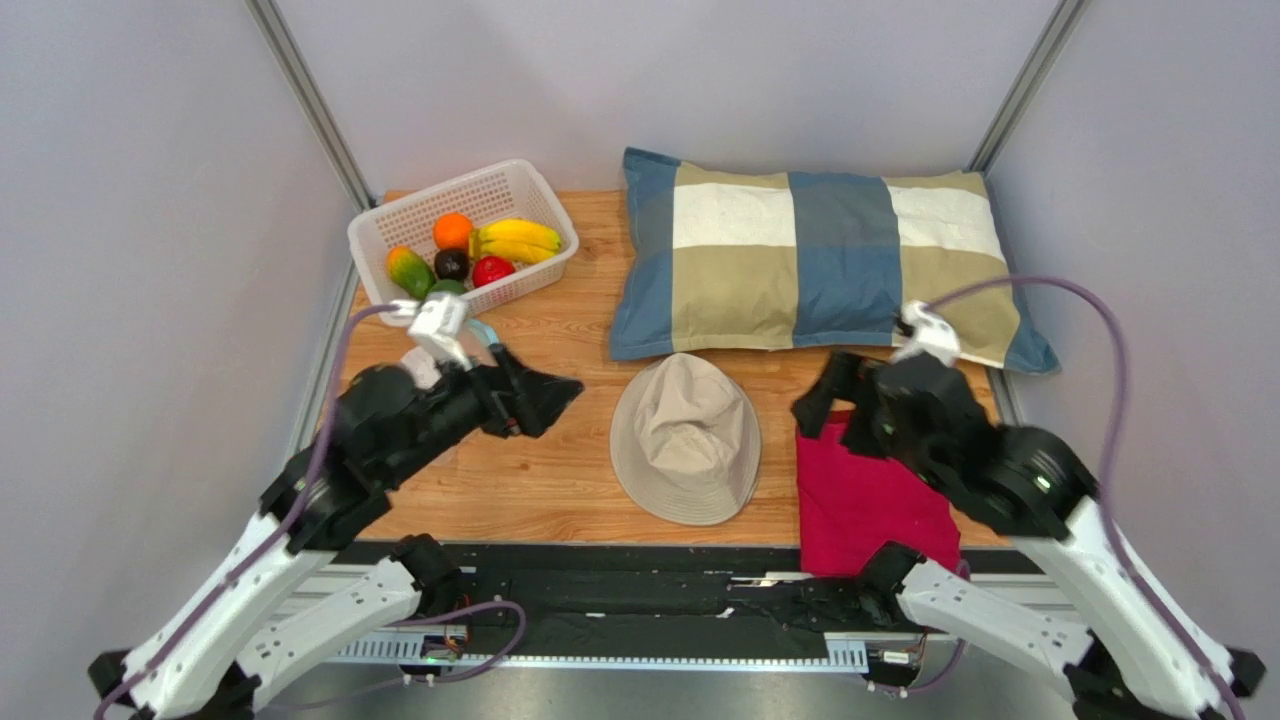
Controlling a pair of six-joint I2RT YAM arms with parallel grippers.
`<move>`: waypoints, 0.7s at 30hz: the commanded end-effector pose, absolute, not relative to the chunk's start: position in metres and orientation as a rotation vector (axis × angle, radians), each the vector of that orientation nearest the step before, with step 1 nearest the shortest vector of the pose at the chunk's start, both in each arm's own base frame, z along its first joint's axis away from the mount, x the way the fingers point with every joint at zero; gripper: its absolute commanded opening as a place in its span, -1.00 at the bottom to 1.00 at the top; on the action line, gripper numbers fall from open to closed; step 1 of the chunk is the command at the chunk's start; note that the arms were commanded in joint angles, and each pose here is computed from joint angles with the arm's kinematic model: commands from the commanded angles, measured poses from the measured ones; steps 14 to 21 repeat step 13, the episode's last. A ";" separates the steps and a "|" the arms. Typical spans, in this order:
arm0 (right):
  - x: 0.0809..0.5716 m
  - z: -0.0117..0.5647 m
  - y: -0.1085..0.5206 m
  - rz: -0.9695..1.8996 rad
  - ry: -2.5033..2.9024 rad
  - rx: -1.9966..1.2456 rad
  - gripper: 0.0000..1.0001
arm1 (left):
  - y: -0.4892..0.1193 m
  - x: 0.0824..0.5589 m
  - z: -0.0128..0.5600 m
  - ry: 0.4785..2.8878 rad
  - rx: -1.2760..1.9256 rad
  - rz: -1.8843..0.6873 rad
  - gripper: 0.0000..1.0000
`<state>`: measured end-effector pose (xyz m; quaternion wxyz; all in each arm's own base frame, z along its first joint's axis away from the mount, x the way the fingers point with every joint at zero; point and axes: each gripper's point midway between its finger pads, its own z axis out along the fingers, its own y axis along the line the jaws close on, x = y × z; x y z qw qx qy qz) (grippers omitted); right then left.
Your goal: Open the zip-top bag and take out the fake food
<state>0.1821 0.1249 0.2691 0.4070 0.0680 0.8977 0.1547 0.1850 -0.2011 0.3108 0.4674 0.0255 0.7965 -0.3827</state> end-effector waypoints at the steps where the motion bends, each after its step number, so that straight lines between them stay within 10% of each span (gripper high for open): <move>1: 0.137 0.262 0.073 0.467 2.187 0.402 1.00 | -0.174 0.145 0.371 1.622 0.027 -1.161 0.98; 21: 0.115 0.306 0.085 0.843 1.959 0.318 1.00 | -0.128 0.104 0.393 1.514 0.026 -1.170 0.98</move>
